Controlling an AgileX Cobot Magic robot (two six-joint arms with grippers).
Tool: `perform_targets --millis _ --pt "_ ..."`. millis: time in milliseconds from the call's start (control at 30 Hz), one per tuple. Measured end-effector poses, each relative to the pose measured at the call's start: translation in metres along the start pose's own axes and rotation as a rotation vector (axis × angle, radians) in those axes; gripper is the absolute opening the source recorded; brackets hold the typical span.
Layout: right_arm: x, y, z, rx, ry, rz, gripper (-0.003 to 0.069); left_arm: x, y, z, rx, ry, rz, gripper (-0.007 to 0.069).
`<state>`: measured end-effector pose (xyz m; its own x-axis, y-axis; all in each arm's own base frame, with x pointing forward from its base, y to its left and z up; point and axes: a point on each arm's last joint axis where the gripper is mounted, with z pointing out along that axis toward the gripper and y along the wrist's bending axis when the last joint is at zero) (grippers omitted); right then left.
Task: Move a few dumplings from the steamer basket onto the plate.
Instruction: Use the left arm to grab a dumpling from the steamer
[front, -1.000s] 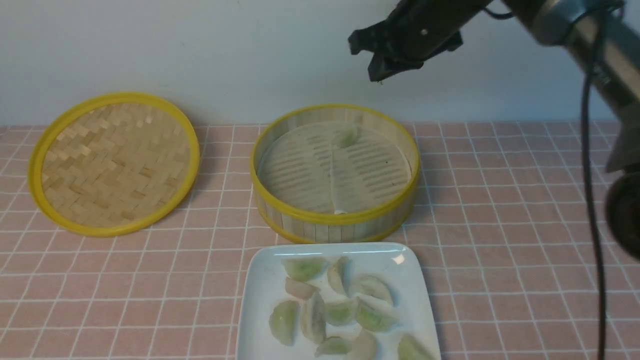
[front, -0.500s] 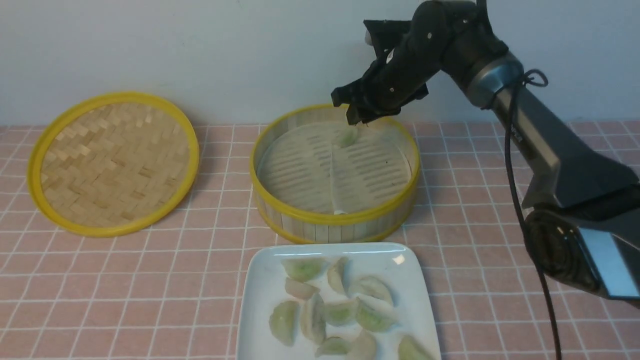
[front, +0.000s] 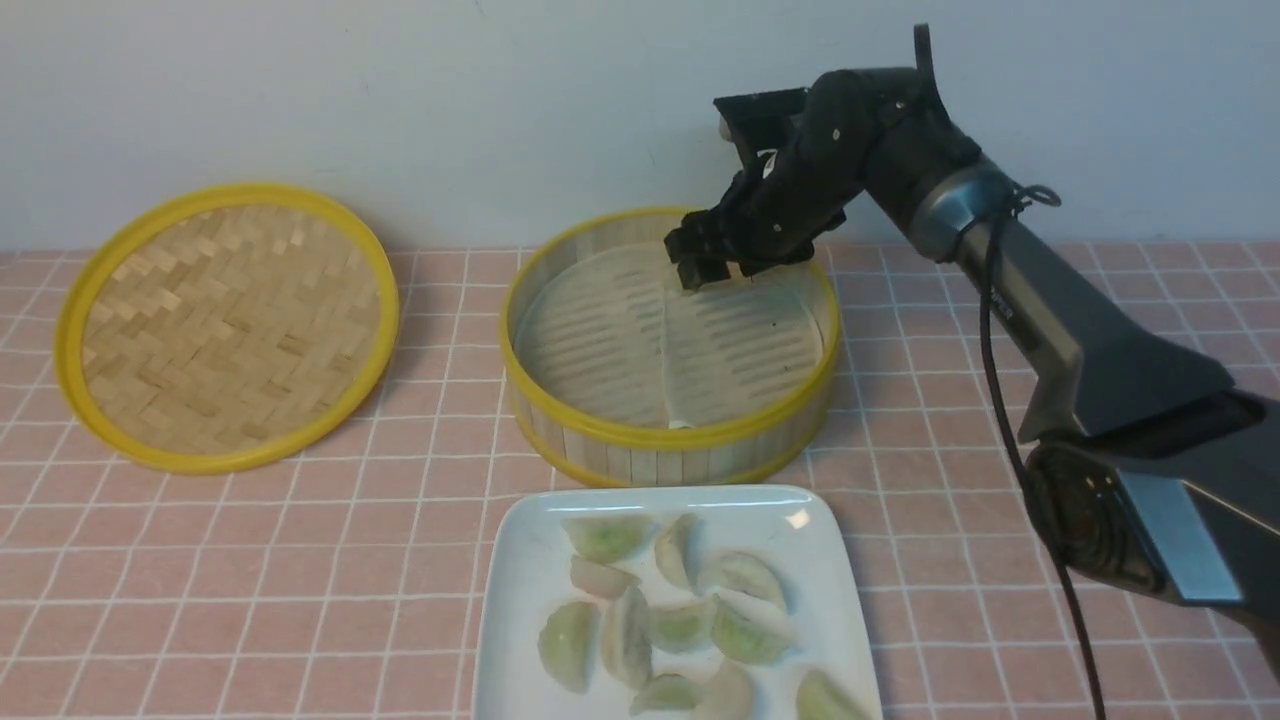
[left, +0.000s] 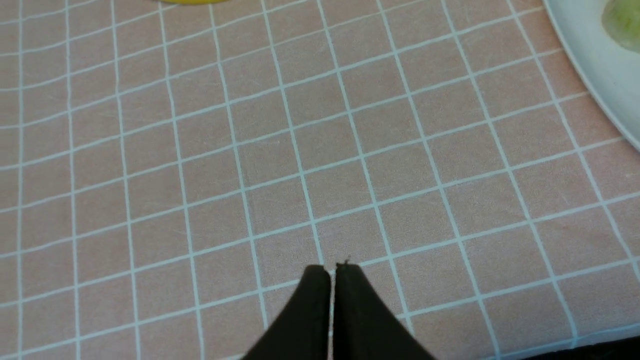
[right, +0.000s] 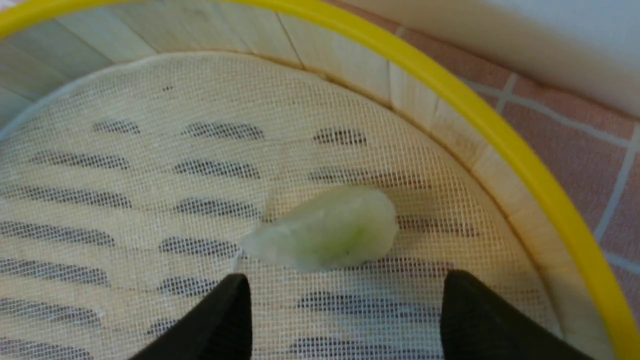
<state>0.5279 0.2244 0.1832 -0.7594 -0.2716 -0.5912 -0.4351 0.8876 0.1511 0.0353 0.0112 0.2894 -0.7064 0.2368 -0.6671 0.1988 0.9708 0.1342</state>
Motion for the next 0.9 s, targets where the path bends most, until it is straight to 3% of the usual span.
perform_targets --millis 233,433,700,900 --pt "-0.004 0.0 0.0 0.005 -0.046 -0.122 0.0462 0.0 0.0 0.0 -0.003 0.002 0.0 -0.0006" --pt "-0.005 0.0 0.0 0.003 -0.052 -0.134 0.0462 0.0 0.001 0.0 -0.011 0.0 0.003 -0.0006" --pt "0.0 -0.001 -0.002 0.003 0.015 -0.009 0.046 -0.002 0.002 0.0 -0.023 0.003 -0.036 -0.0006" --pt "-0.019 -0.001 -0.041 0.066 -0.042 0.018 0.0407 -0.028 -0.002 -0.002 -0.027 0.038 -0.041 -0.0006"
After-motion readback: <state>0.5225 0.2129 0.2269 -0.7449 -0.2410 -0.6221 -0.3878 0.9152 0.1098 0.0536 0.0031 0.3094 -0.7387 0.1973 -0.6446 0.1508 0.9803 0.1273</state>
